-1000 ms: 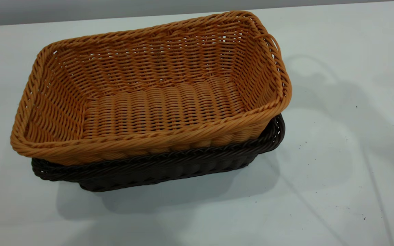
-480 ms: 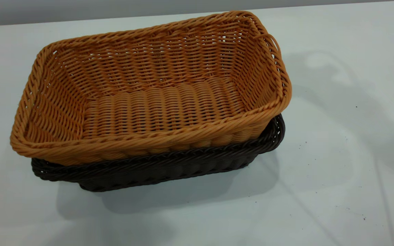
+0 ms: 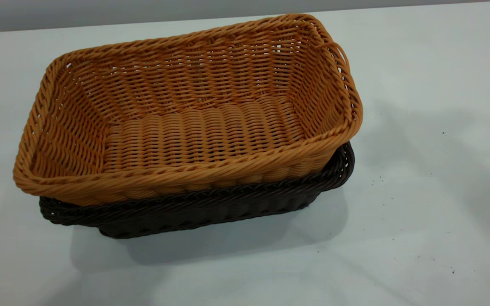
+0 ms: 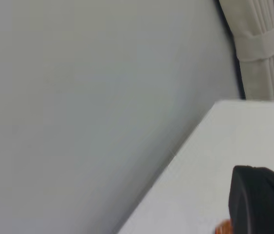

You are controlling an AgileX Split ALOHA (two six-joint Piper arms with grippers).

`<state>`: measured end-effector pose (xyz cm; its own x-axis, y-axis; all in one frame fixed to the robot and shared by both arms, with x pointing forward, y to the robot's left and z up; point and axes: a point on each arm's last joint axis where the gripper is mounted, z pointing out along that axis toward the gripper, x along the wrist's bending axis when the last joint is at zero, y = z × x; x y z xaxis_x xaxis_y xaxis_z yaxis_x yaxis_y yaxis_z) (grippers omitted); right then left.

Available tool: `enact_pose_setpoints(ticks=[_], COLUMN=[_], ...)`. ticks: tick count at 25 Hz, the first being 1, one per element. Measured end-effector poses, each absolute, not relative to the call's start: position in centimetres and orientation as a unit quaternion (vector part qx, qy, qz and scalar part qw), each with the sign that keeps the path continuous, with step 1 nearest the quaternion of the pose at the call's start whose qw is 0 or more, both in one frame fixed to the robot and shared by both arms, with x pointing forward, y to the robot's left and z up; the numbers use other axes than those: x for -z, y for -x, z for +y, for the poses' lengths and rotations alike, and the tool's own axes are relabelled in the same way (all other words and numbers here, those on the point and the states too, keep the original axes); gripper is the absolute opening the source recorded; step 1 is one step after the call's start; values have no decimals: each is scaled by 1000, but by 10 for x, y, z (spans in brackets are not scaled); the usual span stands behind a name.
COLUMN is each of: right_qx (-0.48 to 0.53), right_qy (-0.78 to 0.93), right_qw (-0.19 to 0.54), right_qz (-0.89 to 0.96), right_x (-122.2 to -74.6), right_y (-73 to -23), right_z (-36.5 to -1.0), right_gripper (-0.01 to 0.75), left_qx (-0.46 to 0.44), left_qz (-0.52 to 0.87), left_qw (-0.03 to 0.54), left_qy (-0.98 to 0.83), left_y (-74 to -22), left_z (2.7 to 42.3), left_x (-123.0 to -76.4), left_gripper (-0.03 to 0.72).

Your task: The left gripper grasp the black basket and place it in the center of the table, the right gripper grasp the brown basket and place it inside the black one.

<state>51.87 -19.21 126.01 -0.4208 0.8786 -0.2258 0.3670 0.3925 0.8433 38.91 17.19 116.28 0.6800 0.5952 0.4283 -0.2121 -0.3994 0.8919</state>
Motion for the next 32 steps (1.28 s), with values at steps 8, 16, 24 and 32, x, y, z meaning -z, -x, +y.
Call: enact_pose_setpoints(ticks=[8,16,24,32], right_qx=[-382,-349,-303,-320], right_qy=[-398,-420,-446,-408], right_qw=[454,508,509,446], right_qz=[700,666,671,729], right_x=[-1275,-1239,-1196,-1161], right_y=[-448,-388,-352,-325], right_z=[-232,-270,-292,-288], right_gripper=[1,2,2,2], left_qx=[-373,-406,-377,-330], left_qz=[180,310,358,362], left_qw=[439,355,293,342], left_qy=[-798,-783,-803,-802], left_y=[-376,-355,-336,-313], left_z=[209,251,269,271], left_x=[-1155,-1155,-1119,-1095], left_gripper=[-1,-1,-1,-1])
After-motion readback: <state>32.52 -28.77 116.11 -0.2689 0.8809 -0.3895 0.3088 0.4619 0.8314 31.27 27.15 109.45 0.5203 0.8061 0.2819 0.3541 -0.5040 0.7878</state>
